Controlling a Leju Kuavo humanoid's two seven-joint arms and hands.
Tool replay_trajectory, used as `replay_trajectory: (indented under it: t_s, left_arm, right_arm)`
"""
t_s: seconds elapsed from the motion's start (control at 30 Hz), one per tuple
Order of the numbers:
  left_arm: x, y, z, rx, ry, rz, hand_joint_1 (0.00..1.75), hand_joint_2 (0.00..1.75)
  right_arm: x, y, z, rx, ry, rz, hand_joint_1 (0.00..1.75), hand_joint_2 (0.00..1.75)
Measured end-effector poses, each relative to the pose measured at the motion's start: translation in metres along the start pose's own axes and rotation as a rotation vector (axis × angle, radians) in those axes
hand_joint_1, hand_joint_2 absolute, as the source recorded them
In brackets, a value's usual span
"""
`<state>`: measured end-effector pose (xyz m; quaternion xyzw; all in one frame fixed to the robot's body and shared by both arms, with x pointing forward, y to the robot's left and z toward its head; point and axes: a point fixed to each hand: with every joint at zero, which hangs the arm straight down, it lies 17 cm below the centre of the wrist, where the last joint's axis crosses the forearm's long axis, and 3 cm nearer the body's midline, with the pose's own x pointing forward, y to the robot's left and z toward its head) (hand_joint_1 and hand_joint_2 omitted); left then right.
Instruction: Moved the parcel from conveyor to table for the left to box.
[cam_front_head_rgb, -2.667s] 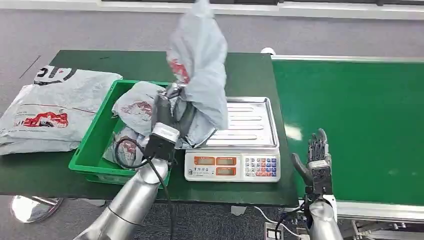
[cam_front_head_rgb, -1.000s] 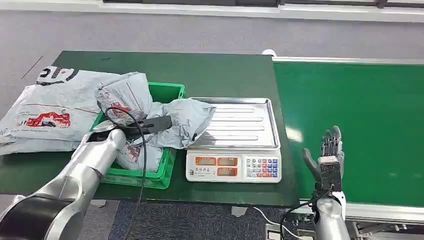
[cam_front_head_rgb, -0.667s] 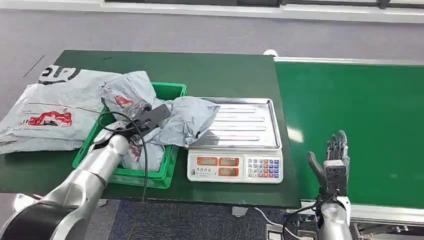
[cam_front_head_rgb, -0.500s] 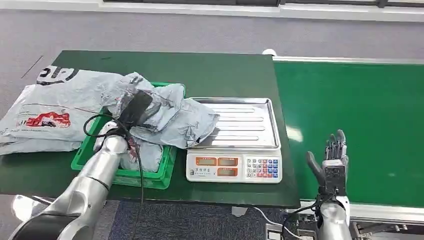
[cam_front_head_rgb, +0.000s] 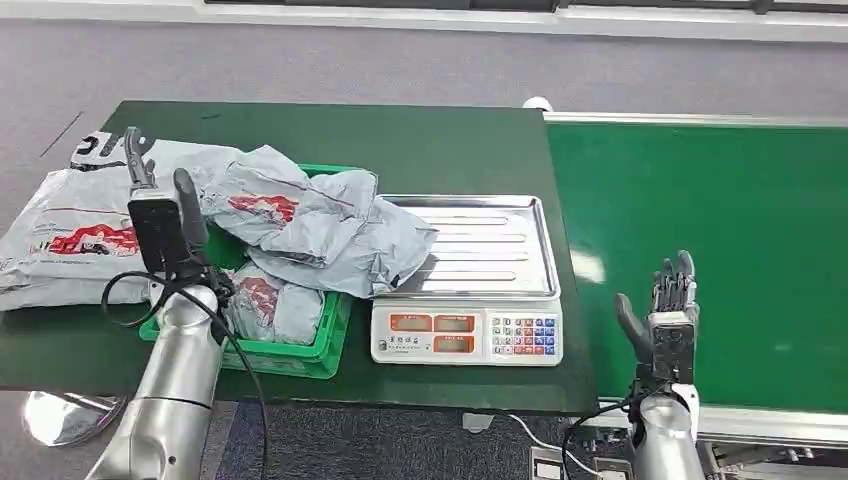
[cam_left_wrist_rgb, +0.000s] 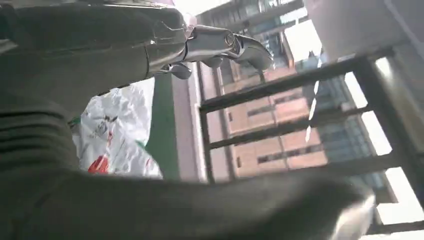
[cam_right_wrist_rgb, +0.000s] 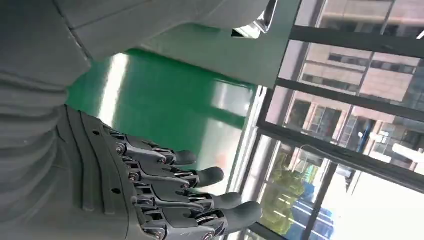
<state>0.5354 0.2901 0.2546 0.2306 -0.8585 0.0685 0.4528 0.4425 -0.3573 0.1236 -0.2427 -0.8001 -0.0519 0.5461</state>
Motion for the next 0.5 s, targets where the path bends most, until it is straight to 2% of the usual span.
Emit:
replay_trajectory:
  t_s: [0.1,0.2,0.23,0.33,0.5]
  left_arm:
    - [0.013,-0.012,0.010,-0.076,-0.001,0.227,0.00,0.00]
    - [0.044,-0.060,0.039,-0.336,-0.046,0.411,0.00,0.00]
    - [0.050,-0.074,0.049,-0.401,-0.060,0.419,0.00,1.75]
    - [0.067,-0.103,0.076,-0.533,-0.079,0.487,0.00,1.75]
    - [0.096,-0.126,0.112,-0.672,-0.040,0.790,0.00,1.75]
  right_arm:
    - [0.002,0.003,-0.003,0.004,-0.008,-0.009,0.00,1.75]
    - [0.004,0.009,-0.010,0.015,-0.018,-0.026,0.00,1.75]
    - [0.005,0.012,-0.013,0.017,-0.021,-0.029,0.00,1.75]
    - [0.006,0.016,-0.017,0.024,-0.024,-0.035,0.00,1.75]
    - [0.006,0.022,-0.019,0.044,-0.023,-0.049,0.00,1.75]
